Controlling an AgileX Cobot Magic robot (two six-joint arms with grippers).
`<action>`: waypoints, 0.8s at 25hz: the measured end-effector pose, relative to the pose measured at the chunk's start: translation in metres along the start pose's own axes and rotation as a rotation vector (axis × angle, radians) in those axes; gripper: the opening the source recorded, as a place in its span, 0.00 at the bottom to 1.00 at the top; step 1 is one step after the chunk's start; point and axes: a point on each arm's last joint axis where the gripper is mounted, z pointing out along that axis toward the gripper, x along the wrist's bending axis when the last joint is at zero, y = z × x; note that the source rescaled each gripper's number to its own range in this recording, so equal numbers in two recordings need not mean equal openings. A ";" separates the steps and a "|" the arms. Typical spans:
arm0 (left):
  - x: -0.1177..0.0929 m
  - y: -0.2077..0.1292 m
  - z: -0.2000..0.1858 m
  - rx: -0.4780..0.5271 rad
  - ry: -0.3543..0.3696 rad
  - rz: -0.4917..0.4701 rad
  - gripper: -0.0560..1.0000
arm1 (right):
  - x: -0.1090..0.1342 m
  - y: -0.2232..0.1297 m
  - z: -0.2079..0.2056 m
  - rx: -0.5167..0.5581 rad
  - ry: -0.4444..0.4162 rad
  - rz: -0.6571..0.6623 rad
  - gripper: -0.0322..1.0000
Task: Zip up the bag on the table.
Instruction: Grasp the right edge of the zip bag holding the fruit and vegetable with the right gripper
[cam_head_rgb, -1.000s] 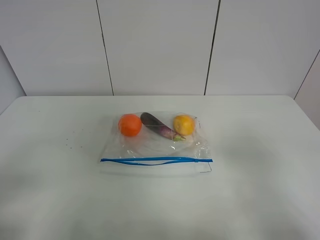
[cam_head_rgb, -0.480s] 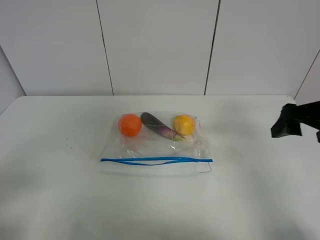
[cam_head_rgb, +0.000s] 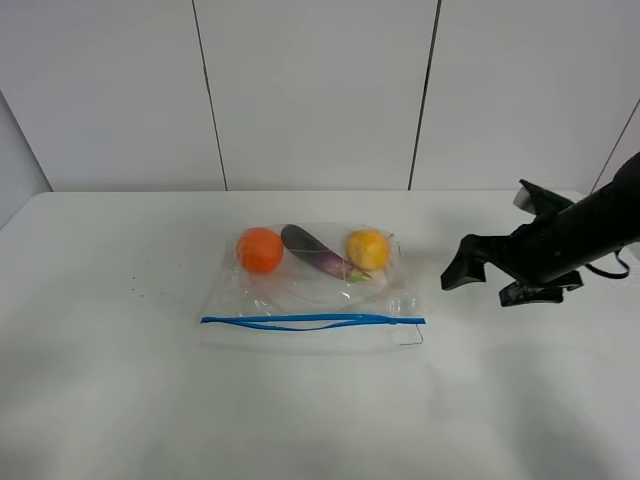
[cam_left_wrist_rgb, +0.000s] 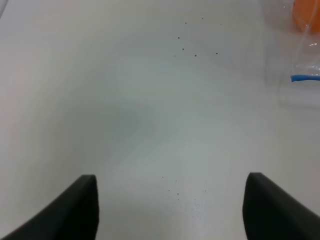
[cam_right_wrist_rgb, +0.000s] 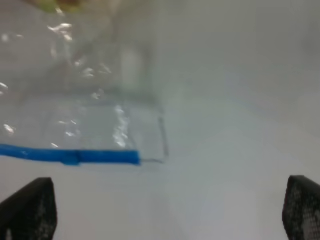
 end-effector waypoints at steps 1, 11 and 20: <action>0.000 0.000 0.000 0.000 0.000 0.000 0.91 | -0.001 0.003 0.008 -0.004 0.037 -0.005 1.00; 0.000 0.000 0.000 0.000 0.000 0.000 0.91 | -0.008 0.029 0.062 0.065 0.254 -0.054 1.00; 0.000 0.000 0.000 0.000 0.000 0.000 0.91 | -0.016 0.024 0.100 0.152 0.436 -0.044 0.98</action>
